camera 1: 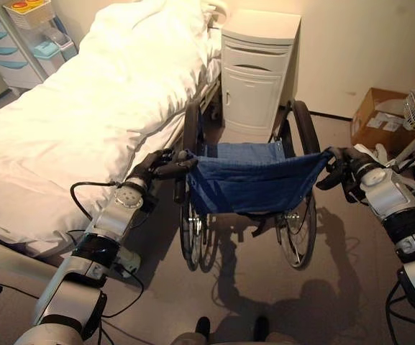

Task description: Push the wheelchair next to the bed

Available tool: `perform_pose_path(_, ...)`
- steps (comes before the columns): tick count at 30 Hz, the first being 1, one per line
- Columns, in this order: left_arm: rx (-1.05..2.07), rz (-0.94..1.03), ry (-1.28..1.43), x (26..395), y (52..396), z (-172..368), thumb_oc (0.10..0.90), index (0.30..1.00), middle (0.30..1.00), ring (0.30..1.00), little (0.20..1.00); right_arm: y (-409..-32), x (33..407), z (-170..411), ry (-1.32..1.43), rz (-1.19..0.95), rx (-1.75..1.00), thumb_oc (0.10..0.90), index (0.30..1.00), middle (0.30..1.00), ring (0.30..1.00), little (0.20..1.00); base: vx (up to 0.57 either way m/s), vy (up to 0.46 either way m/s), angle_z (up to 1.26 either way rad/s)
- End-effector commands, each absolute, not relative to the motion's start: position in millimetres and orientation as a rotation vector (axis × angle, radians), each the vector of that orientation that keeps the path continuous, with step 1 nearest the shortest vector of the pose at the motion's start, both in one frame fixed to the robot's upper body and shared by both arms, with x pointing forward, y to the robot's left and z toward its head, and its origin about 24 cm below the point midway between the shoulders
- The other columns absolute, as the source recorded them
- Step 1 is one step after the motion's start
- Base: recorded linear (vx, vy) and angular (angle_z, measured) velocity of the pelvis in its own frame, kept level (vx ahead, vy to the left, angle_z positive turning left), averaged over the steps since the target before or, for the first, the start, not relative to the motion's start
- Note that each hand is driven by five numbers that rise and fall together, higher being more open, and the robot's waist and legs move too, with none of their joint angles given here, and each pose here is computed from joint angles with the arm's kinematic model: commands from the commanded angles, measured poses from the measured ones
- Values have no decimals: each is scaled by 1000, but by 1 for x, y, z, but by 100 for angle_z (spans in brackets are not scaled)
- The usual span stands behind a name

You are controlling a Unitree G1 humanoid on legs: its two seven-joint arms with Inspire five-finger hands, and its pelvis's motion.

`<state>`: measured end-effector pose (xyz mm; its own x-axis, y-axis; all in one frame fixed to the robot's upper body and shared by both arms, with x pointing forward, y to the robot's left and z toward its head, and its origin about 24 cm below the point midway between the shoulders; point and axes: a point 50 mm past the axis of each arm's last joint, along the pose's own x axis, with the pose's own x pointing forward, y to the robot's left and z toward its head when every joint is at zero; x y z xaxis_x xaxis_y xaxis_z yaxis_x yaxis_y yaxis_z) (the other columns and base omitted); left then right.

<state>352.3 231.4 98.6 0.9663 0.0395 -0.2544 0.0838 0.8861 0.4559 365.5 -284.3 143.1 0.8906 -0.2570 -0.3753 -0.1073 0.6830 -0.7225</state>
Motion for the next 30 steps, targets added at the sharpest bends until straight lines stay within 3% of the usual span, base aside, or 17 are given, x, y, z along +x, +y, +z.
perform_pose_path(1, 453, 97, 286, 344, 278, 104, 800, 900, 900, 900, 900, -240, 380, 189, 251, 84, -743, 800, 900, 900, 900, 900, 0, 0, 0)
perform_pose_path(12, -36, 12, 188, 328, 275, 82, 800, 900, 900, 900, 900, -262, 370, 227, 57, 32, -440, 800, 900, 900, 900, 900, -11, 8, -4)
perform_pose_path(25, -256, 47, 204, 315, 289, 56, 800, 900, 900, 900, 900, -271, 363, 227, -55, 143, 76, 800, 900, 900, 900, 900, -1, 2, -1)
perform_pose_path(30, -443, 90, 124, 308, 296, 52, 800, 900, 900, 900, 900, -306, 352, 218, -38, 39, 67, 800, 900, 900, 900, 900, -6, -2, -2)
